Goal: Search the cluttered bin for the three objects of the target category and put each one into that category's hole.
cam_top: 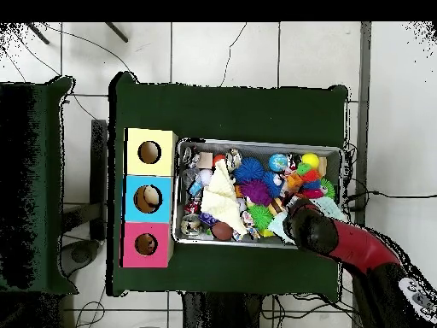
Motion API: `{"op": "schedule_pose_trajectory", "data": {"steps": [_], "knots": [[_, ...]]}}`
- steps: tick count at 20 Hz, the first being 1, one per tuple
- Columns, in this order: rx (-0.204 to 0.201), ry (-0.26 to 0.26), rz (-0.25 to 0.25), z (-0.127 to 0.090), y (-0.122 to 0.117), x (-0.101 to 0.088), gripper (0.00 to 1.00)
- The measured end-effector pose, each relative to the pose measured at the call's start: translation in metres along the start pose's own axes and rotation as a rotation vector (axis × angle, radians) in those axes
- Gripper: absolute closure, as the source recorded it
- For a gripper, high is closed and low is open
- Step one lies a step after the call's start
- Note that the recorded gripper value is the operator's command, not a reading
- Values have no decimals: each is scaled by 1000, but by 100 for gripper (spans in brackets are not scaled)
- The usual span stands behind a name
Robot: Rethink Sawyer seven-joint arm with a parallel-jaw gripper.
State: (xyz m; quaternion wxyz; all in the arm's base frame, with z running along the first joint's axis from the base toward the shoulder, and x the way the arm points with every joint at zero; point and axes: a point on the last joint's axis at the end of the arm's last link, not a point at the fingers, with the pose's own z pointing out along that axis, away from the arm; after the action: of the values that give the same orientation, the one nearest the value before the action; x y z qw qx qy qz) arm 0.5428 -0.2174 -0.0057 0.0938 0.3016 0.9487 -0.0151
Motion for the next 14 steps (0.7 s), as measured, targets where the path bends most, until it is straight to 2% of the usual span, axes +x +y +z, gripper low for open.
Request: {"op": "schedule_pose_trajectory", "data": {"steps": [12, 13, 14], "knots": [[1, -24, -28, 3, 8, -10, 0], [2, -26, -29, 3, 8, -11, 100], [2, -28, -30, 3, 7, -12, 100]]}}
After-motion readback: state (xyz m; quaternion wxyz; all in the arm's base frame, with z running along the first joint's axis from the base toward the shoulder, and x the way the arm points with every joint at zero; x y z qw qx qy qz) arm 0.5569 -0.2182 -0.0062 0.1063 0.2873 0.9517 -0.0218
